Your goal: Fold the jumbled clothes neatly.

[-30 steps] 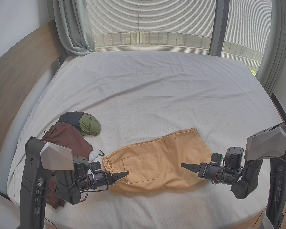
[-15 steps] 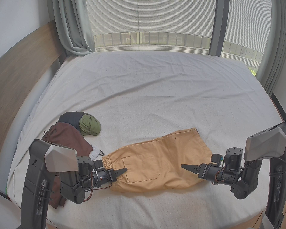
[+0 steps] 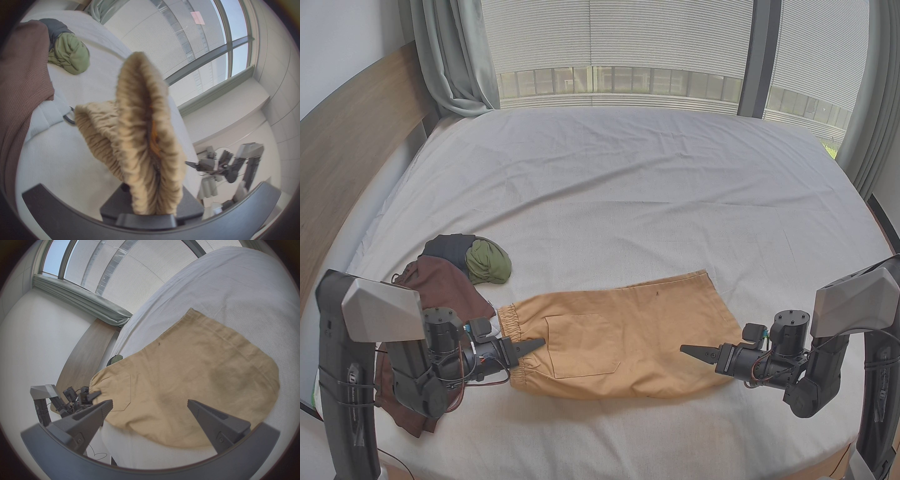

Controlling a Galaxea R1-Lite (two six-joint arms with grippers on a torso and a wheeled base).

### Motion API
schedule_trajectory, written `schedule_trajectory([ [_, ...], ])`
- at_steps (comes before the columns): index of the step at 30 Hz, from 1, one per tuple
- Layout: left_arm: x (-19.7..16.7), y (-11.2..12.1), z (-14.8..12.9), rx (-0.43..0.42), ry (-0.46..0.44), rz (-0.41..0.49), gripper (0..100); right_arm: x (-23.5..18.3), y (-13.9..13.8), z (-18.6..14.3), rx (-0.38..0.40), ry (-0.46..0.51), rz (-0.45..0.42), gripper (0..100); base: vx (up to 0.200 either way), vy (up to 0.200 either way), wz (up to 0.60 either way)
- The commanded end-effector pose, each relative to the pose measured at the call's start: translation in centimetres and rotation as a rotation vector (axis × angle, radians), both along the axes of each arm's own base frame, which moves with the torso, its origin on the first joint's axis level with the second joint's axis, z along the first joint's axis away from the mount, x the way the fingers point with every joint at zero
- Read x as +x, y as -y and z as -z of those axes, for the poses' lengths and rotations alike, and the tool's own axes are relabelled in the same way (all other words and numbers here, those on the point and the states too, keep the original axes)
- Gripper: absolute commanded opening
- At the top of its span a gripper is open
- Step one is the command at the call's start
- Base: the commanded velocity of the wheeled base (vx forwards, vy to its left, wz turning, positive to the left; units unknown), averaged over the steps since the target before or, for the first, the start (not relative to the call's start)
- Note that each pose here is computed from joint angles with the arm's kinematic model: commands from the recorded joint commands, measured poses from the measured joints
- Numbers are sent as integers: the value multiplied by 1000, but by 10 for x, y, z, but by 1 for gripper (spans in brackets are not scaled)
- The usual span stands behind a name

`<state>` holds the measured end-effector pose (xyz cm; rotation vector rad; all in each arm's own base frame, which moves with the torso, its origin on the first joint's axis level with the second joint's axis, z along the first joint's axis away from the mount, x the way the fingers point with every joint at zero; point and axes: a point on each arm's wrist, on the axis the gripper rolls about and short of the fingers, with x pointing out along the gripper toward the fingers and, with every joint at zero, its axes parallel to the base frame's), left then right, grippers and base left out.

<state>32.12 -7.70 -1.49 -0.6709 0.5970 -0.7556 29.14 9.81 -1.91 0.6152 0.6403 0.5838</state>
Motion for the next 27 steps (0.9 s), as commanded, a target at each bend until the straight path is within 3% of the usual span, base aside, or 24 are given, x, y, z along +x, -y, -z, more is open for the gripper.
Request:
schedule_trajectory([
  [1,-13,-12,-33,-34,37,-2,0,0,-1,1,-3,-2,-3,100,0,0,0],
  [10,-13,-47,-30,-35,12,-109,0,-3,-6,1,-4,-3,-21,100,0,0,0],
  [17,-19,-72,-28,-53,-11,-115,0,-4,-7,1,-5,-4,-25,100,0,0,0],
  [22,-19,-71,-30,-53,0,-108,0,-4,-7,-1,-5,3,-26,100,0,0,0],
  [26,-21,-59,-39,-59,18,-68,0,-4,-7,-2,-6,6,-24,100,0,0,0],
  [27,-20,-47,-41,-57,31,-38,0,-7,-6,-2,-16,6,-26,100,0,0,0],
])
